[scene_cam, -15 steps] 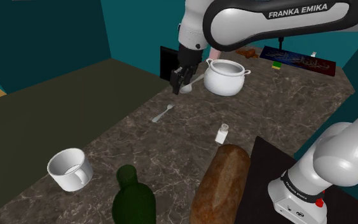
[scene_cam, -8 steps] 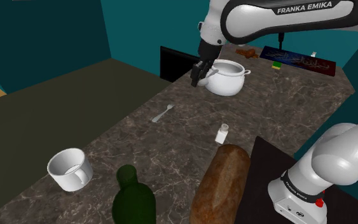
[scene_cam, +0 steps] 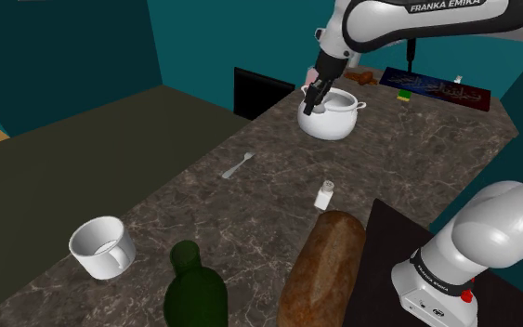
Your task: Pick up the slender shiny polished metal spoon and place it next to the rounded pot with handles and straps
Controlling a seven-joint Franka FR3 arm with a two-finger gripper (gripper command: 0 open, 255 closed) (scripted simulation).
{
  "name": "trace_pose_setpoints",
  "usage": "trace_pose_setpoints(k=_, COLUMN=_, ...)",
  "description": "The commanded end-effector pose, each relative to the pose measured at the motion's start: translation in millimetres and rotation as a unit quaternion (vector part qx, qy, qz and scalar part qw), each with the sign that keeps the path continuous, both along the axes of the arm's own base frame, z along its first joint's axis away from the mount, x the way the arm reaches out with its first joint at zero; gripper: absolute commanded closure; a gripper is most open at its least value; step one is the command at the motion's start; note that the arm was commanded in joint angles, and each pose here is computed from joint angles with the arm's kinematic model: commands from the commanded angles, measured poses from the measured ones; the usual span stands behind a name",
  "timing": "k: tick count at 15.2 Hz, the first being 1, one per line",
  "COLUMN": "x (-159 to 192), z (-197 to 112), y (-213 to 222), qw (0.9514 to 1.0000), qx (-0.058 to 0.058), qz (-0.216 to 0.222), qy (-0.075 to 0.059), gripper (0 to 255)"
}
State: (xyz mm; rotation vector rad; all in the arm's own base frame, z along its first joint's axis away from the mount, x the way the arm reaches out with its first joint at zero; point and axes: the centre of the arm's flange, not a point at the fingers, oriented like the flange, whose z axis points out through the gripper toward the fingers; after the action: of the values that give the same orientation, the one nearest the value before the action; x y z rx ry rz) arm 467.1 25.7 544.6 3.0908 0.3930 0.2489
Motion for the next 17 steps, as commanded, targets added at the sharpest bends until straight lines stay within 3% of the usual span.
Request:
trace_pose_setpoints(k=1, x=-0.3, z=0.4, y=-26.0, qw=1.0000, qx=0.000, qz=0.001, qy=0.000, gripper=255)
trace_pose_setpoints(k=17, x=0.6, z=0.6, y=-237.2, qw=1.0000, qx=0.000, qz=0.001, qy=0.000, gripper=255)
